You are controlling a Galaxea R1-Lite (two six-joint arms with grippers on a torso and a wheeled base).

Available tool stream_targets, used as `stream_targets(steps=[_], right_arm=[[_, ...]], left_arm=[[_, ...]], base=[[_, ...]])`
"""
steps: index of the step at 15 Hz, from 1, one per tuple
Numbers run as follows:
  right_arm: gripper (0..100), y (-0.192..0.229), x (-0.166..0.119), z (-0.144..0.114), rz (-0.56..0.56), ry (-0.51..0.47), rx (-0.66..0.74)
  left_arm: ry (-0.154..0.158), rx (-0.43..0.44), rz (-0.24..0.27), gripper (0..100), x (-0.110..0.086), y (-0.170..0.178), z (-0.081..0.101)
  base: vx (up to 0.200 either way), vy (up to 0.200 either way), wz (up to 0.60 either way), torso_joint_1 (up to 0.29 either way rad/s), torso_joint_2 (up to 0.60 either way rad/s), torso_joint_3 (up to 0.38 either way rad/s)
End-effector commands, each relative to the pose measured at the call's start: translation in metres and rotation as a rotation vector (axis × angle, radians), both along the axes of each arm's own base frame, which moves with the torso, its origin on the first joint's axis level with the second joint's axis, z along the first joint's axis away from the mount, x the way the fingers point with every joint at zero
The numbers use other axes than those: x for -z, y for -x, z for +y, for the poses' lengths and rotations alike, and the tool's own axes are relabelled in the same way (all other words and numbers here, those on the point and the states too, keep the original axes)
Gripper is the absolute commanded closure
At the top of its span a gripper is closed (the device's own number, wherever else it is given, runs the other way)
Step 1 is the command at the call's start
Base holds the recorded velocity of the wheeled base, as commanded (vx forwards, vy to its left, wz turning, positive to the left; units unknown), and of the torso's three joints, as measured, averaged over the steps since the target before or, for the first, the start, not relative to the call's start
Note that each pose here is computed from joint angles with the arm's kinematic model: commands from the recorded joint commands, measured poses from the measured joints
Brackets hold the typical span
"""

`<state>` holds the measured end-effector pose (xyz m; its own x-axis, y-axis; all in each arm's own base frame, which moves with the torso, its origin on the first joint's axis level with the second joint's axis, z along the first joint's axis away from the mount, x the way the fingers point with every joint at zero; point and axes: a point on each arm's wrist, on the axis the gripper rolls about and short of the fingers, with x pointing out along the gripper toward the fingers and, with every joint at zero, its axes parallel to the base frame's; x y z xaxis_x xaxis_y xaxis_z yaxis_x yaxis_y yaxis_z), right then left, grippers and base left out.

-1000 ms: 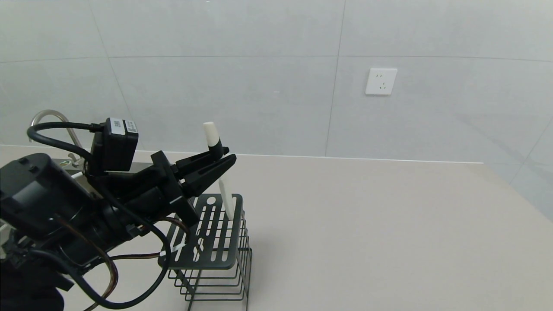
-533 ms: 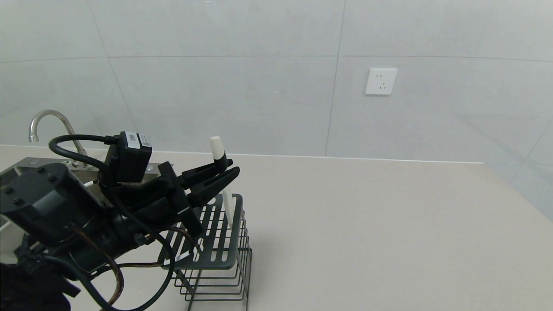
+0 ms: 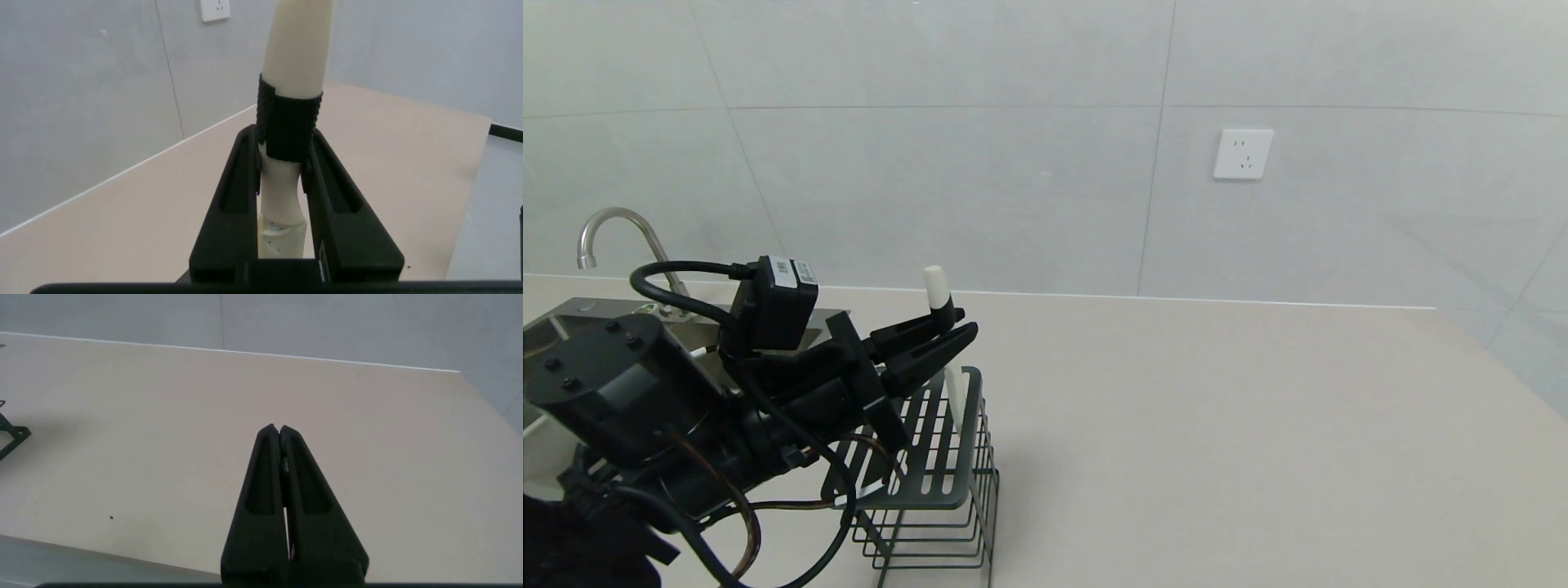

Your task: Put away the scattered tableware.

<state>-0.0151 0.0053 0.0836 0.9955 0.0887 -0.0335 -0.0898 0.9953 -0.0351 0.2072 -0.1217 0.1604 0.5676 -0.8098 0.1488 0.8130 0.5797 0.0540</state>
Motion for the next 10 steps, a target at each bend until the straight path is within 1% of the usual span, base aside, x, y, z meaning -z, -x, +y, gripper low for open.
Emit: stream_targets(steps=[1, 10], right_arm=[[100, -0.0001, -0.0001, 0.0000, 0.001, 0.000, 0.000], [100, -0.0001, -0.0001, 0.0000, 0.001, -0.001, 0.000]], left_arm=[[-0.003, 0.000, 0.006, 100, 0.0014, -0.0002, -0.0002], [-0.009, 0.000, 0.018, 100, 0.0048, -0.0025, -0.0014]], base=[[0.000, 0.000, 0.00, 0.000, 0.00, 0.000], [0.000, 0.000, 0.00, 0.000, 0.00, 0.000]])
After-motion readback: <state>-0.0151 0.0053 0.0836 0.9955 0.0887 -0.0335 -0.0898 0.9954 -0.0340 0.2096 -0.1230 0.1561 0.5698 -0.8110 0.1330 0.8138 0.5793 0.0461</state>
